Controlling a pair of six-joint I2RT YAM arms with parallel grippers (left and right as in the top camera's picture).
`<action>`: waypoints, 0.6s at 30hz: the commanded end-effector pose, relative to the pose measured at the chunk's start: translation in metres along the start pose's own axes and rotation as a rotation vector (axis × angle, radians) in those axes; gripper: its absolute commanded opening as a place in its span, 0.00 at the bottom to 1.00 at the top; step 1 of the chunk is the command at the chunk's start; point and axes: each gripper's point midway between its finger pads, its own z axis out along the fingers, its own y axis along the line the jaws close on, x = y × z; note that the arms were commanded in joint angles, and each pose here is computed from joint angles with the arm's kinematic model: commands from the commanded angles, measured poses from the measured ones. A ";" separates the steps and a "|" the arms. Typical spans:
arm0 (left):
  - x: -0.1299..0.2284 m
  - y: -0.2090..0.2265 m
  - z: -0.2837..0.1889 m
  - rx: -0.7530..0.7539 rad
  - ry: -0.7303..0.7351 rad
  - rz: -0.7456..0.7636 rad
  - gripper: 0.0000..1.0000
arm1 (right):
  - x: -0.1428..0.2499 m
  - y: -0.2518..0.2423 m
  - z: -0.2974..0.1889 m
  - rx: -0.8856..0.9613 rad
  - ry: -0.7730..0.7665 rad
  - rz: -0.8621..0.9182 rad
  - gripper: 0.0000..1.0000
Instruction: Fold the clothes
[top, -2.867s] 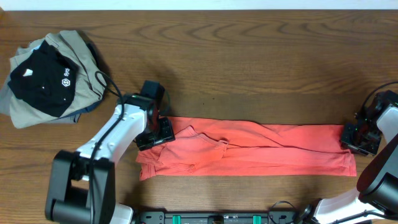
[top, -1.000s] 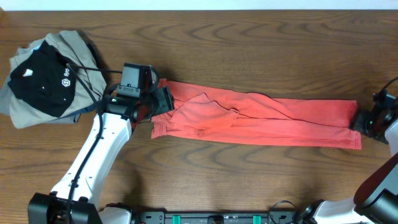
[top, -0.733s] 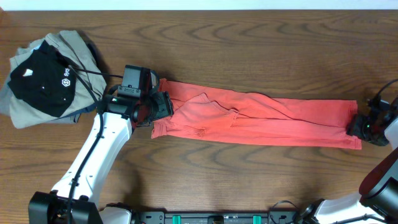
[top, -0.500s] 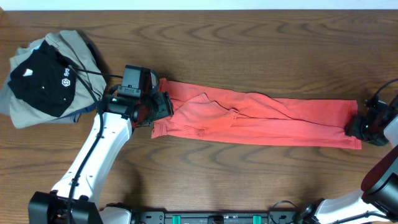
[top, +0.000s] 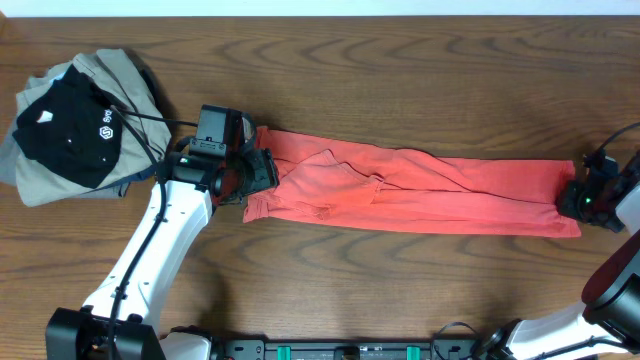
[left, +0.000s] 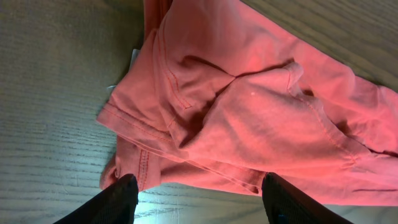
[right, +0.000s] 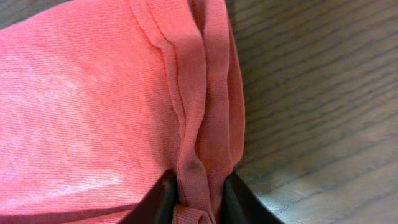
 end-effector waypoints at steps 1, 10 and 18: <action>-0.001 0.002 -0.001 -0.012 0.000 0.009 0.66 | 0.008 0.005 0.009 -0.030 0.031 0.008 0.11; 0.001 0.003 -0.001 -0.015 0.008 0.007 0.66 | -0.012 0.004 -0.006 -0.021 -0.002 0.180 0.01; 0.001 0.004 -0.001 -0.017 0.010 0.006 0.66 | -0.051 0.057 -0.055 -0.052 -0.034 0.047 0.01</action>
